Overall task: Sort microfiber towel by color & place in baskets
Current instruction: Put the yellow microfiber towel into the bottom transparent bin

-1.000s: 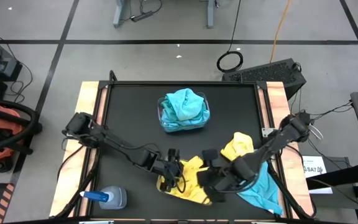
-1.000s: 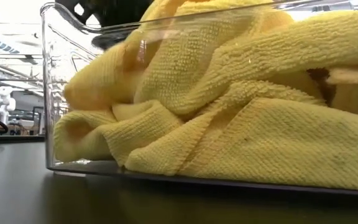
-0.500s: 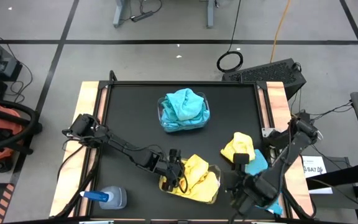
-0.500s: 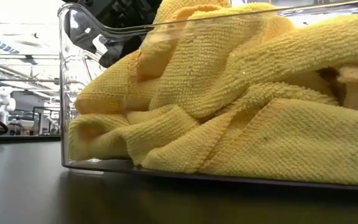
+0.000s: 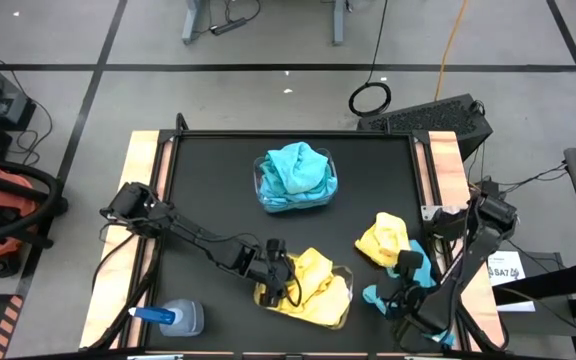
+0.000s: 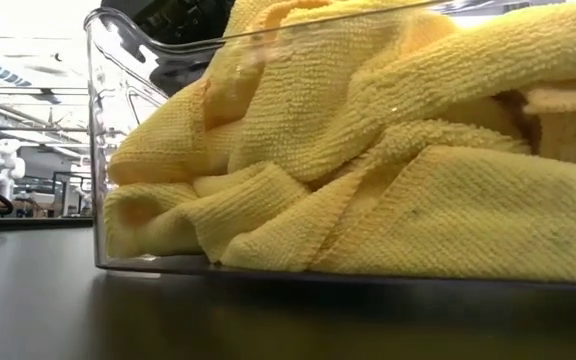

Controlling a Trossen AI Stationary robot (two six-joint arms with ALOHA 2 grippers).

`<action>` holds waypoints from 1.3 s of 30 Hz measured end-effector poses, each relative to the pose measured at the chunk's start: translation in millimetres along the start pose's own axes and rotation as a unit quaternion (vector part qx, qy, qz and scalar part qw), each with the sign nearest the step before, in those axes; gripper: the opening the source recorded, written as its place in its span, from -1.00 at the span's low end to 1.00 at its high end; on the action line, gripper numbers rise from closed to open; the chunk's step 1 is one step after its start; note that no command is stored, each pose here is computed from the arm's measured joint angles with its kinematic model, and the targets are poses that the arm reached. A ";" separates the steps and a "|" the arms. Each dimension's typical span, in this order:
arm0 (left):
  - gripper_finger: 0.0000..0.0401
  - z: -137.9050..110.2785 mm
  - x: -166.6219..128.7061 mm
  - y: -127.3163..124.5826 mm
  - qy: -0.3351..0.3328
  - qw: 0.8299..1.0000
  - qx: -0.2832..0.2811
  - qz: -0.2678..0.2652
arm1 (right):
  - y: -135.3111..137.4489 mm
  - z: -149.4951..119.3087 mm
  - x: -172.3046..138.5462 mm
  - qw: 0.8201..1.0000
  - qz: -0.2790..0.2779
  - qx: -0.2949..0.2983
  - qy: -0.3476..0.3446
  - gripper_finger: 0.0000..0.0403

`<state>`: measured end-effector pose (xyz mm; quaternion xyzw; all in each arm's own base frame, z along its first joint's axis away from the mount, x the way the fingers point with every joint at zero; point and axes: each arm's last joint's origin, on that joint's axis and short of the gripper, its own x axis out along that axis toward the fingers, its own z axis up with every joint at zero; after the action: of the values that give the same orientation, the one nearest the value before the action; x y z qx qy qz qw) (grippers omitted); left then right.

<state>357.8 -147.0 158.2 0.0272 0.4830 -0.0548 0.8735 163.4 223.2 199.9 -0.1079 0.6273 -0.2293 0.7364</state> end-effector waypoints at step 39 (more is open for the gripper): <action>0.55 28.9 -87.6 -4.3 -0.105 0.992 0.006 -0.075 | -65.9 -14.8 113.0 0.988 0.085 0.081 -0.097 -0.68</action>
<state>335.4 -148.1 247.8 -0.0092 0.3887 -0.1255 0.9127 147.9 114.3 127.7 -0.0161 0.5396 -0.2041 0.8166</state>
